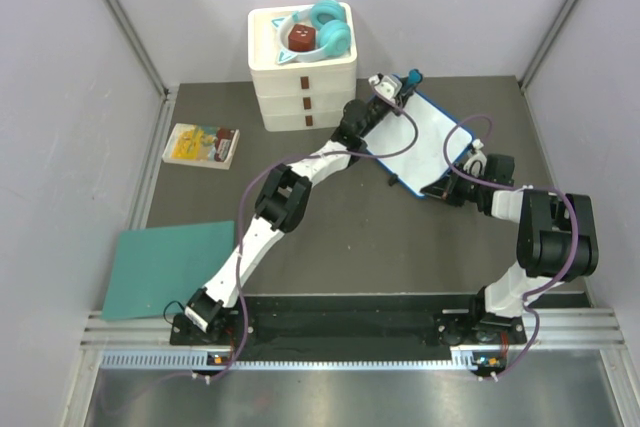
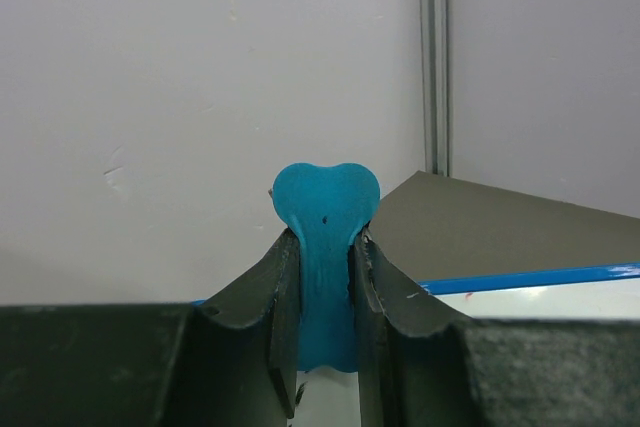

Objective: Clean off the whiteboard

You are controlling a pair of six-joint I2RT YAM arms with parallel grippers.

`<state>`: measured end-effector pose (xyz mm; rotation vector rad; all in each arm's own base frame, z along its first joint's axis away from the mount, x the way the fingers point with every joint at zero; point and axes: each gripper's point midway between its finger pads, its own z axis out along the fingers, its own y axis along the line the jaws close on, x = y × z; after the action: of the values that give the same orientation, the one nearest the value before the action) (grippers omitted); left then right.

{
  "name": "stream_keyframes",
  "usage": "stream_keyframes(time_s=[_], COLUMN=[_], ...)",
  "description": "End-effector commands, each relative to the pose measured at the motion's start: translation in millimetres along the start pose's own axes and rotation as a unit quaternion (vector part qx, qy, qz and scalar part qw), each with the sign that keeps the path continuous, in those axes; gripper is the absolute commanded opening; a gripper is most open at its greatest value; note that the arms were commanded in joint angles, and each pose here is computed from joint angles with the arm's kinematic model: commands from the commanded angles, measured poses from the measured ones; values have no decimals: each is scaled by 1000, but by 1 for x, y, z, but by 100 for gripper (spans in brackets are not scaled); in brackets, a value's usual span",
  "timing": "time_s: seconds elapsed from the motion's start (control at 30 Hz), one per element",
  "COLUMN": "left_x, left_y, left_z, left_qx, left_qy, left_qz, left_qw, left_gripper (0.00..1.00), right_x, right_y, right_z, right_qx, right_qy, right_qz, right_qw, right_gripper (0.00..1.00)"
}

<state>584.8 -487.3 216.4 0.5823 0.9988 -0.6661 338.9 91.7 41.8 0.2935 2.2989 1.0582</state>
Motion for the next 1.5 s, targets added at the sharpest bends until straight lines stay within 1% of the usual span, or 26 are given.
stream_keyframes(time_s=[0.0, 0.23, 0.3, 0.33, 0.37, 0.43, 0.5, 0.67, 0.83, 0.93, 1.03, 1.2, 1.23, 1.3, 1.47], left_x=[-15, -2, 6, -2, 16, 21, 21, 24, 25, 25, 21, -2, -5, -11, -30], left_y=[18, 15, 12, 13, 9, 7, 8, 14, 25, 34, 42, 44, 44, 44, 39], left_z=[2, -15, -24, -23, -33, -46, -56, -88, -107, -107, -93, -65, -59, -51, -38], left_qx=[-12, 5, 8, 8, 14, 19, 17, -7, -21, -29, -33, -28, -28, -25, -8], left_qy=[-16, 13, 39, 44, 82, 109, 124, 169, 191, 176, 147, 53, 36, 15, -34], left_qz=[15, 17, 12, 11, 3, 13, 22, 16, 12, 5, -6, -15, -30, -42, -47], left_qw=[1000, 1000, 999, 999, 997, 994, 992, 985, 981, 984, 989, 998, 999, 999, 998], left_gripper=[5, 4, 4, 3, 3, 2, 2, 0, 0, 0, 0, 0, 0, 0, 0], right_x=[84, 83, 83, 82, 82, 82, 81, 79, 78, 79, 79, 80, 80, 80, 80], right_y=[-5, -5, -5, -5, -4, -4, -3, -3, -2, -2, -2, -3, -3, -3, -3], right_z=[-9, -9, -9, -9, -9, -9, -9, -9, -10, -11, -11, -11, -11, -10, -11], right_qx=[17, 20, 20, 18, 18, 16, 17, 16, 16, 18, 20, 21, 20, 21, 21], right_qy=[131, 127, 126, 125, 124, 124, 121, 119, 118, 120, 121, 123, 123, 123, 123], right_qz=[56, 54, 55, 53, 54, 53, 52, 51, 48, 47, 46, 48, 48, 48, 49], right_qw=[990, 990, 990, 991, 991, 991, 991, 991, 992, 991, 991, 991, 991, 991, 991], right_gripper=[0, 0, 0, 0, 0, 0, 0, 0, 0, 0, 0, 0, 0, 0, 0])
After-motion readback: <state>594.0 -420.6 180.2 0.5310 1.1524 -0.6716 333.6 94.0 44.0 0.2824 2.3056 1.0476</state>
